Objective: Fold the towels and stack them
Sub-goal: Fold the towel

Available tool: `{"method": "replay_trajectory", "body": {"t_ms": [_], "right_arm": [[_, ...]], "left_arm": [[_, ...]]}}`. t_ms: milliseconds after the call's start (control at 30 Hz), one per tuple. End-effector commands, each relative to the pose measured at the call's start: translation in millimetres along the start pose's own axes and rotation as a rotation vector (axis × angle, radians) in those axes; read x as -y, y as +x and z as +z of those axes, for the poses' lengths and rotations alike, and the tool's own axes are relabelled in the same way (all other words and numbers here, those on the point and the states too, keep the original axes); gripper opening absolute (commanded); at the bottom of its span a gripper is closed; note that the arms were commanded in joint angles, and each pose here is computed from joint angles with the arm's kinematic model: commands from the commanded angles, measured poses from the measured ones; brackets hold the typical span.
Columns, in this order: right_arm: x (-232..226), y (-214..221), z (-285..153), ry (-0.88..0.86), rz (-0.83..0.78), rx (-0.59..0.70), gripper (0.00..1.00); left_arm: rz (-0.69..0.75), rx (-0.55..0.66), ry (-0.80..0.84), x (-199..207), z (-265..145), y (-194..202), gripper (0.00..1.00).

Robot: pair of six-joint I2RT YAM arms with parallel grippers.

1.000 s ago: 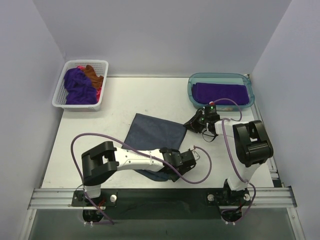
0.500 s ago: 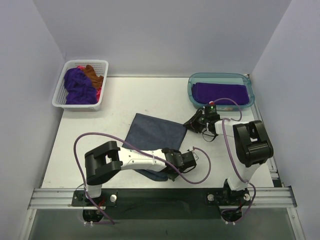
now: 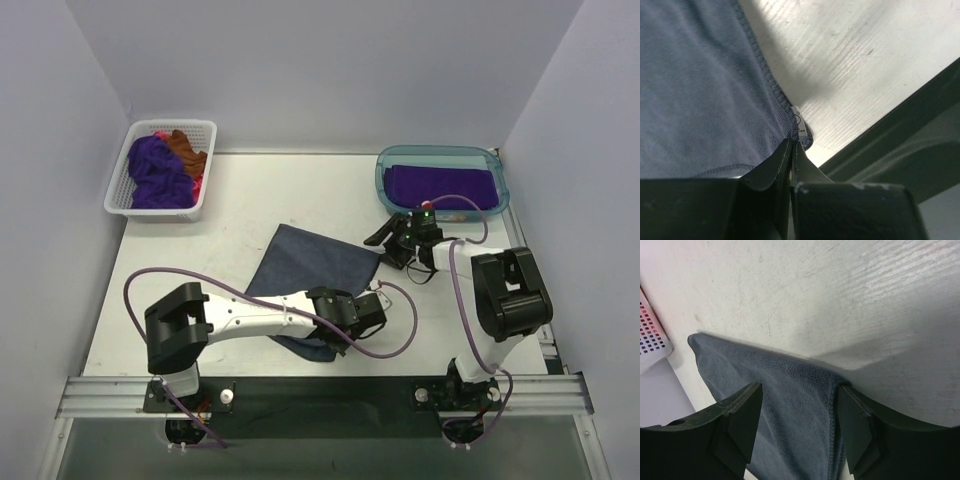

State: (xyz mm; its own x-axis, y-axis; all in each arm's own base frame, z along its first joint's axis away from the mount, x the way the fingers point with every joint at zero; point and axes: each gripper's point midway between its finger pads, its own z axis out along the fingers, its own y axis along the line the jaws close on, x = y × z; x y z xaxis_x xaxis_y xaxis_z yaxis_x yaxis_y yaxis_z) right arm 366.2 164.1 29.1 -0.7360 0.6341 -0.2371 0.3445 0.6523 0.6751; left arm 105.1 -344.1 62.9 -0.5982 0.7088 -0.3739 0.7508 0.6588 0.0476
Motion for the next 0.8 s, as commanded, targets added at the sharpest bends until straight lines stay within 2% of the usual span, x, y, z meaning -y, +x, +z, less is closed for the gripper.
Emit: {"method": "replay_trajectory", "body": {"t_ms": [0,367,767], "right_arm": [[-3.2,-3.6,-9.9,-0.007,0.033,0.033,0.60],[-6.4,6.0,-23.6,-0.043,0.098,0.043,0.62],[-12.6,11.8,-15.7,-0.058,0.101,0.031,0.62]], "left_arm": [[-0.072,0.075,-0.001,-8.6,-28.4,-24.4,0.03],[-0.146,0.126,0.003,-21.3,-46.0,-45.1,0.00],[-0.161,0.131,0.002,-24.3,-48.0,-43.0,0.00]]}}
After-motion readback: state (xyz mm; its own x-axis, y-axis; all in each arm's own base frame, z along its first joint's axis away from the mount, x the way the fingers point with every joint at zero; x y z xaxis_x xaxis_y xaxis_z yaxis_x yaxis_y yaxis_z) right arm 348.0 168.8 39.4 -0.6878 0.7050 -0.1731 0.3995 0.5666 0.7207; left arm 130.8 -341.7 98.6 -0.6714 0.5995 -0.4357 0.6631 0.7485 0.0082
